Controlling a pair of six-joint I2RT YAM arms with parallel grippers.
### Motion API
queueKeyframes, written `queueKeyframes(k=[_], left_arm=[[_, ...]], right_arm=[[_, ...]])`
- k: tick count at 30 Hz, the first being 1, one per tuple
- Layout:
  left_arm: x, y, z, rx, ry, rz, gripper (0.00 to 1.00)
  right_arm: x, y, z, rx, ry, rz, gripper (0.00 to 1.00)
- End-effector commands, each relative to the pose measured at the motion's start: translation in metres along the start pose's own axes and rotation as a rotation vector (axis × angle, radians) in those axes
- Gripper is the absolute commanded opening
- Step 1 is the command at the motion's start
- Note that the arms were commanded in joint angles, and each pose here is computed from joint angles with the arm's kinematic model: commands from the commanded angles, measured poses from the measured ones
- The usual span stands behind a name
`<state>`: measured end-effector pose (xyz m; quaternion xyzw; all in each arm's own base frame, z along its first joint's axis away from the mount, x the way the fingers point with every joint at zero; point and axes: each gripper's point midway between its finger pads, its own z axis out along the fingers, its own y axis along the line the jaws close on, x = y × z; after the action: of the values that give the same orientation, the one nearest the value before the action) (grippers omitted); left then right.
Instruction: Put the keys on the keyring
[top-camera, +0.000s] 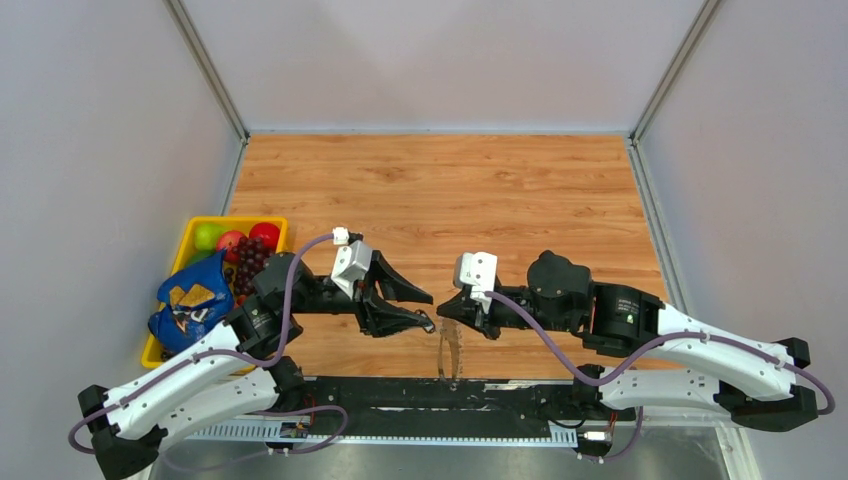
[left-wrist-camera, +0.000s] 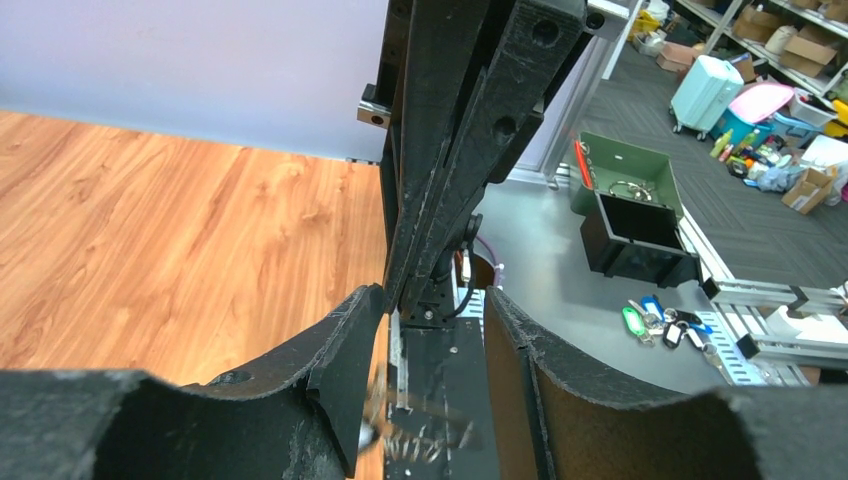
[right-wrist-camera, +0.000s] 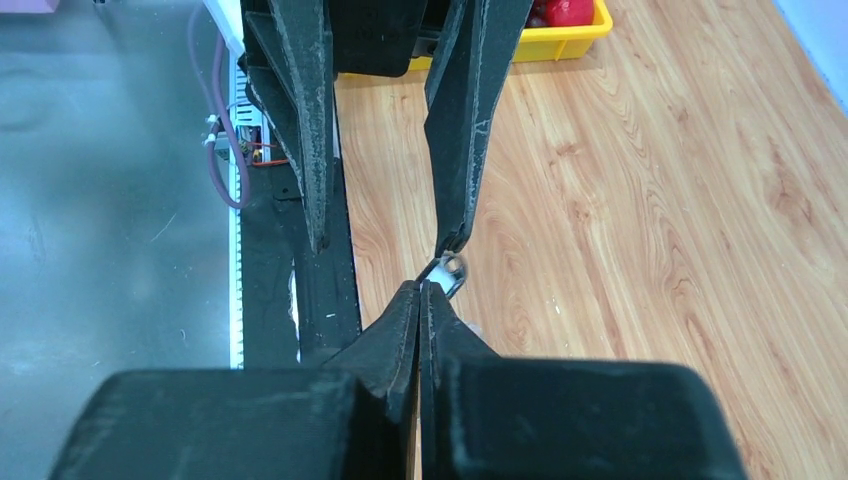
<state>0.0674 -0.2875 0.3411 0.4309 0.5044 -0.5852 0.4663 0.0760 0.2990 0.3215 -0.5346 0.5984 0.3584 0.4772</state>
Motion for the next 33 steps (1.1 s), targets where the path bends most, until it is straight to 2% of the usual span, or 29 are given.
queueKeyframes(k=[1,8,15,20,23,26,29,33], left_arm=[[0.003,0.000,-0.001,-0.003,0.003,-0.008,0.52],[0.015,0.009,0.000,-0.037,0.029,-0.019,0.52],[0.016,0.011,-0.007,-0.074,0.032,-0.010,0.52],[0.015,0.012,-0.015,-0.110,0.032,0.020,0.52],[0.016,0.012,-0.023,-0.137,0.036,0.029,0.52],[0.016,0.013,-0.030,-0.168,0.036,0.048,0.53],[0.014,0.016,-0.039,-0.218,0.025,0.069,0.53],[0.011,0.020,-0.049,-0.273,0.004,0.088,0.56]], right_arm=[[-0.040,-0.009,-0.011,0.042,-0.124,0.001,0.00],[-0.036,-0.014,-0.010,0.071,-0.112,-0.003,0.00],[0.016,-0.025,0.010,0.149,0.029,0.018,0.01],[0.055,-0.028,0.027,0.167,0.137,0.012,0.28],[0.068,-0.028,0.032,0.170,0.158,0.002,0.39],[0.076,-0.025,0.038,0.160,0.125,0.009,0.61],[0.084,-0.017,0.047,0.107,0.105,-0.016,0.64],[0.116,0.004,0.061,-0.044,0.168,-0.124,0.65]])
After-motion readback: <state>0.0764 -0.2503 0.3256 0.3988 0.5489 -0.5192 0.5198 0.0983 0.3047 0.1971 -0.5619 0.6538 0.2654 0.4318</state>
